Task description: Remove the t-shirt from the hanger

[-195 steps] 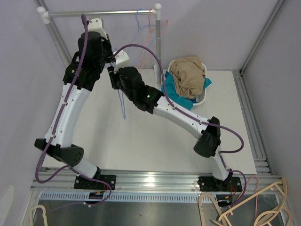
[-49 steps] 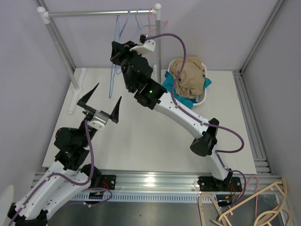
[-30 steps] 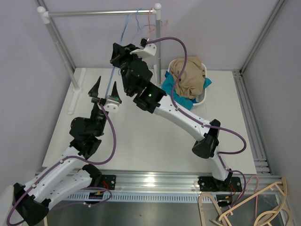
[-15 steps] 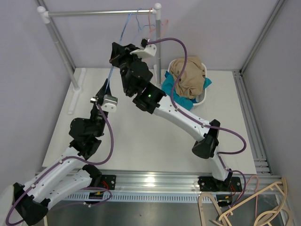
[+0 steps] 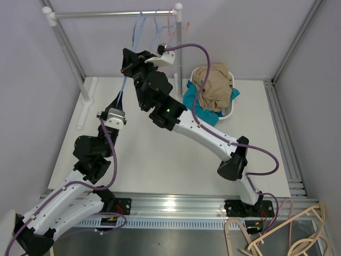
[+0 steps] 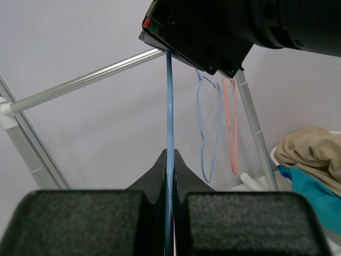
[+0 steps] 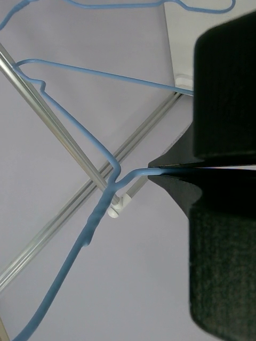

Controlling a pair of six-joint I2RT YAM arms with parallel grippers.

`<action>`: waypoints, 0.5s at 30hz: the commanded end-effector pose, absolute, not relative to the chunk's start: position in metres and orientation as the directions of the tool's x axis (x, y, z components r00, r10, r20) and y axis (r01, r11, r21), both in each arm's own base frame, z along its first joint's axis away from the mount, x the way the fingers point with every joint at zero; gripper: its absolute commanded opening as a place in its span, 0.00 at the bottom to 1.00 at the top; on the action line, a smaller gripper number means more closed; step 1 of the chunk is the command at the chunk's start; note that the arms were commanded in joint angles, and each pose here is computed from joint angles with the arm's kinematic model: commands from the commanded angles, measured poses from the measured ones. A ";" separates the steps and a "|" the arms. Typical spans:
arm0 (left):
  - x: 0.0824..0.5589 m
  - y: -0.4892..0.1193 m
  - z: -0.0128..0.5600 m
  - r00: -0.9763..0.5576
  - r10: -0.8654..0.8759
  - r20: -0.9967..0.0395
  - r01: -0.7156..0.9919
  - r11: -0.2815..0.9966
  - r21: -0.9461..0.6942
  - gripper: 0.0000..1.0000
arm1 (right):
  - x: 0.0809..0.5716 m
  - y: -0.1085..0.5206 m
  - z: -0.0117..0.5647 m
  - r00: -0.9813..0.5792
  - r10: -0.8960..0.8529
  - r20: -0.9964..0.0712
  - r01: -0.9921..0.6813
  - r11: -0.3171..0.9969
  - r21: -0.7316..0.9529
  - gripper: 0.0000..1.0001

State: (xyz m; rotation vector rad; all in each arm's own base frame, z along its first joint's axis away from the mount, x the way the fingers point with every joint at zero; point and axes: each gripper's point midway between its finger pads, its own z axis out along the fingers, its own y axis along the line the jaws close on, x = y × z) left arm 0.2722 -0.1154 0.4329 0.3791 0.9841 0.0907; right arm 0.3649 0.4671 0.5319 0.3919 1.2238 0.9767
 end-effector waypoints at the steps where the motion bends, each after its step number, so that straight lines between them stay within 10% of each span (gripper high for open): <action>1: 0.248 -0.100 0.476 0.627 0.080 -0.775 0.137 0.968 0.211 0.01 | 0.354 0.451 0.560 0.065 0.821 -0.568 -0.439 0.535 0.722 0.00; 15: 0.239 -0.104 0.468 0.538 -0.033 -0.842 0.305 0.939 0.158 0.01 | 0.343 0.455 0.565 0.074 0.808 -0.584 -0.460 0.547 0.699 0.00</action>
